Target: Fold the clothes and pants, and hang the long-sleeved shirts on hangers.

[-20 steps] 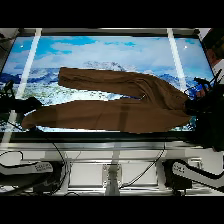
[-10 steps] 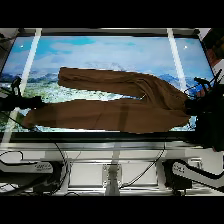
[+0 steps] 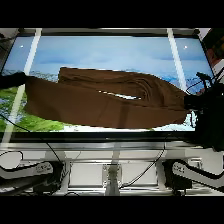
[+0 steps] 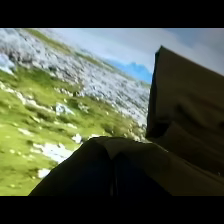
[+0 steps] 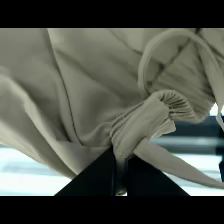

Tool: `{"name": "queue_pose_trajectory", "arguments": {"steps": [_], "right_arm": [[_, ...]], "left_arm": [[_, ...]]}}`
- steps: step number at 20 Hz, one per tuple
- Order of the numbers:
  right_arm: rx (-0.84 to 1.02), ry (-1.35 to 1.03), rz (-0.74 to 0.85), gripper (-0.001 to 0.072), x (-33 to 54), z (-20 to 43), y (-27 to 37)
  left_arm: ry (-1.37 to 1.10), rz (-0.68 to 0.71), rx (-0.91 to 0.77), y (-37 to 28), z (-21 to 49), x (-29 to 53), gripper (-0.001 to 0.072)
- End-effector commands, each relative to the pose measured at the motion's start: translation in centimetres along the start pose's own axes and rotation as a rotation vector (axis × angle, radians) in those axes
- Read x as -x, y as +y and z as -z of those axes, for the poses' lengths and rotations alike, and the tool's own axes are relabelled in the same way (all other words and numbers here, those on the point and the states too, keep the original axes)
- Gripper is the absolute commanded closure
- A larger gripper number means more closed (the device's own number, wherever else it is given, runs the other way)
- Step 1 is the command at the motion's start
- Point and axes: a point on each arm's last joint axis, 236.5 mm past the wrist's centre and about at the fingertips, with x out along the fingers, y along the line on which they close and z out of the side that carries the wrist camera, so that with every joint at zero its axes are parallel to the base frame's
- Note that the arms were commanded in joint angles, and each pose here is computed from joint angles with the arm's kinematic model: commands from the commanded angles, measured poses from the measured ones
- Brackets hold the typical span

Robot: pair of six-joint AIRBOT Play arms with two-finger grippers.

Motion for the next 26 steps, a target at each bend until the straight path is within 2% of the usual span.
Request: {"name": "queue_pose_trajectory", "arguments": {"steps": [1,7,12,15,19,20,22,25,26], "right_arm": [[-0.034,-0.117,-0.011,0.068,0.1,-2.8,0.2],[-0.033,-0.093,-0.003,0.068,0.1,-2.2,0.1],[-0.036,0.236,-0.055,0.068,-0.4,5.6,1.3],[-0.04,0.33,-0.076,0.068,-2.2,8.4,1.6],[-0.073,0.242,-0.059,0.0678,-6.3,7.2,0.9],[-0.093,0.218,-0.055,0.0652,-6.7,6.8,0.8],[-0.098,0.18,-0.047,0.0506,-6.9,5.9,0.6],[-0.095,0.145,-0.04,0.0489,-6.3,4.9,0.4],[-0.093,0.136,-0.039,0.0489,-6.0,4.6,0.4]], "left_arm": [[-0.104,-0.045,-0.011,0.7,-3.3,1.1,0.0687],[-0.075,-0.034,-0.005,0.6,-2.4,-0.2,0.0687],[-0.07,-0.034,-0.003,0.7,-2.2,-0.4,0.0687],[-0.071,-0.036,-0.003,0.7,-2.2,-0.4,0.0688],[-0.063,-0.041,-0.01,0.9,-2.0,-0.6,0.0687],[-0.057,-0.04,-0.007,1.0,-1.8,-0.8,0.0687],[-0.042,-0.038,0.001,1.2,-1.2,-1.4,0.0687],[-0.022,-0.035,0.01,1.5,-0.5,-2.3,0.0675],[-0.021,-0.036,0.011,1.5,-0.4,-2.3,0.0624]]}}
